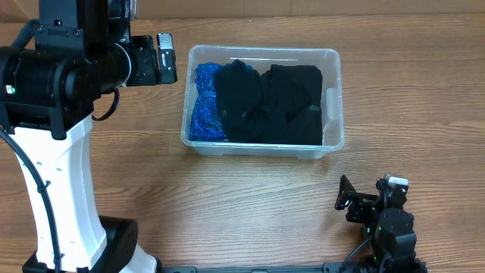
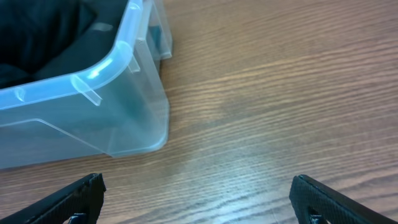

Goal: Pack container

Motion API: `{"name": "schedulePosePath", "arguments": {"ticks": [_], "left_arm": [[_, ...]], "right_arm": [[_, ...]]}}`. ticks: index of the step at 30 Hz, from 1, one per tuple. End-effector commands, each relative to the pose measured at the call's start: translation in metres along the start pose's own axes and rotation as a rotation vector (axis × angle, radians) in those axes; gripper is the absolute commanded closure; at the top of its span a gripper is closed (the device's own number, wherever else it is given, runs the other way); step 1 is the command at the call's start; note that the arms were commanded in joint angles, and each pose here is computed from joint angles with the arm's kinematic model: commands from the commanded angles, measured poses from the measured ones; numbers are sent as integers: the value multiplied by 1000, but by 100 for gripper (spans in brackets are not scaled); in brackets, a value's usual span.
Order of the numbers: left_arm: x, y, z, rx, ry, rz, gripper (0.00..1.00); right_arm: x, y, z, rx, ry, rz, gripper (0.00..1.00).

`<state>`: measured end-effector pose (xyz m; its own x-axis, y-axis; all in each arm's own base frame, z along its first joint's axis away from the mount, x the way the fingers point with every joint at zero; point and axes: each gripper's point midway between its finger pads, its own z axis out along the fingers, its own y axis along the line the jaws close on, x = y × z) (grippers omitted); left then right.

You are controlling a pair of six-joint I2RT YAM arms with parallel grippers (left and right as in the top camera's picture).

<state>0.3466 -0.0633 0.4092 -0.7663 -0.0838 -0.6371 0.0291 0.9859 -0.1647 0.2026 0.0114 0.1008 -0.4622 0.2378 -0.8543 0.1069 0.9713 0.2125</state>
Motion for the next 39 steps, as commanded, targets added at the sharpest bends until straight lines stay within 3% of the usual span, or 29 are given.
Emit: {"name": "schedulePosePath", "arguments": {"ticks": [1, 23, 30, 35, 36, 39], "left_arm": [[0, 2, -1, -9, -3, 6, 0], [-1, 5, 1, -13, 0, 1, 0], [25, 0, -37, 11, -31, 23, 0], [27, -2, -36, 67, -239, 31, 0], [41, 2, -27, 79, -322, 60, 0], [67, 14, -12, 68, -363, 68, 0]], "right_arm": [[5, 0, 3, -5, 6, -3, 0], [5, 0, 3, -5, 6, -3, 0], [5, 0, 3, -5, 6, -3, 0], [5, 0, 3, -5, 6, -3, 0], [5, 0, 3, -5, 6, -3, 0], [5, 0, 3, -5, 6, -3, 0]]}}
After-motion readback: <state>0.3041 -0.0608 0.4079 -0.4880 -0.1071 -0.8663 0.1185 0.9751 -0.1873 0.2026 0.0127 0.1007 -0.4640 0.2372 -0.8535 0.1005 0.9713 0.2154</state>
